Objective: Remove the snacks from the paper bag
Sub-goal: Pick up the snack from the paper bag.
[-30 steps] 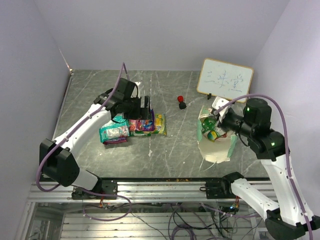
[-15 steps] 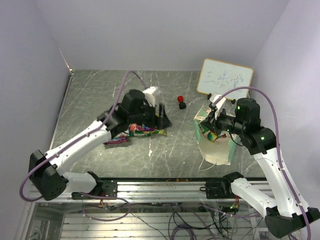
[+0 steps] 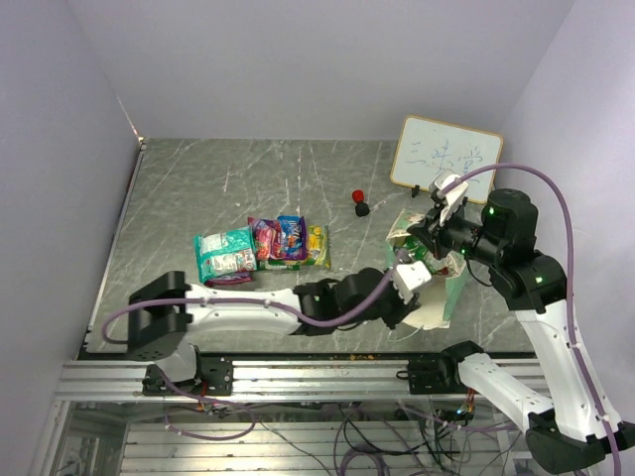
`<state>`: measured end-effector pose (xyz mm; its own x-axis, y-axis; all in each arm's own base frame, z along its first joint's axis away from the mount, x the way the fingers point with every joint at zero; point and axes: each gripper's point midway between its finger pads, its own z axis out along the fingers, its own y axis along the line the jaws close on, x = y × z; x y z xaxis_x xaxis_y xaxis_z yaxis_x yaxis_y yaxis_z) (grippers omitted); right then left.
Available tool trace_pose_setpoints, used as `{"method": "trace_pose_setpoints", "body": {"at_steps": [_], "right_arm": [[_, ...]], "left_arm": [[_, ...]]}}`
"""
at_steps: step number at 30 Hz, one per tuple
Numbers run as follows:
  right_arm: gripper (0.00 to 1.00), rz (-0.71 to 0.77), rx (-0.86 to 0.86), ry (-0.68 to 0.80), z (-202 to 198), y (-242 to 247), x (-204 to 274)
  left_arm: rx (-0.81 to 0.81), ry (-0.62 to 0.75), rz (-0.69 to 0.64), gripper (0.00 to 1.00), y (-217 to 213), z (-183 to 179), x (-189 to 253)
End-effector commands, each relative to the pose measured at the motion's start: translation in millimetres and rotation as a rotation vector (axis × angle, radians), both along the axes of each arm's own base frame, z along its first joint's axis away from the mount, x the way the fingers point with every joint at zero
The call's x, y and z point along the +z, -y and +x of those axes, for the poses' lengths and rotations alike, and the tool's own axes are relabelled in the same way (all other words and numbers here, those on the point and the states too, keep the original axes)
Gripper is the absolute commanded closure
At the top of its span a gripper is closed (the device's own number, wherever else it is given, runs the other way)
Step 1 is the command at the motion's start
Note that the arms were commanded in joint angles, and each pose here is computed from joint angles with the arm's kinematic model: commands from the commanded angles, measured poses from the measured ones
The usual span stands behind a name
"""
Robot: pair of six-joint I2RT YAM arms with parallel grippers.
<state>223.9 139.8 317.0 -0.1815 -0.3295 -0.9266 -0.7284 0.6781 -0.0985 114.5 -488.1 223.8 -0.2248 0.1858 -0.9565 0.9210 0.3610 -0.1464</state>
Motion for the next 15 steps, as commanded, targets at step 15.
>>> {"method": "trace_pose_setpoints", "body": {"at_steps": [15], "right_arm": [[1.0,-0.046,-0.097,0.101,7.5,20.3,42.3]], "left_arm": [[0.237,0.121,-0.081,0.84,50.9,48.8,-45.6]]}}
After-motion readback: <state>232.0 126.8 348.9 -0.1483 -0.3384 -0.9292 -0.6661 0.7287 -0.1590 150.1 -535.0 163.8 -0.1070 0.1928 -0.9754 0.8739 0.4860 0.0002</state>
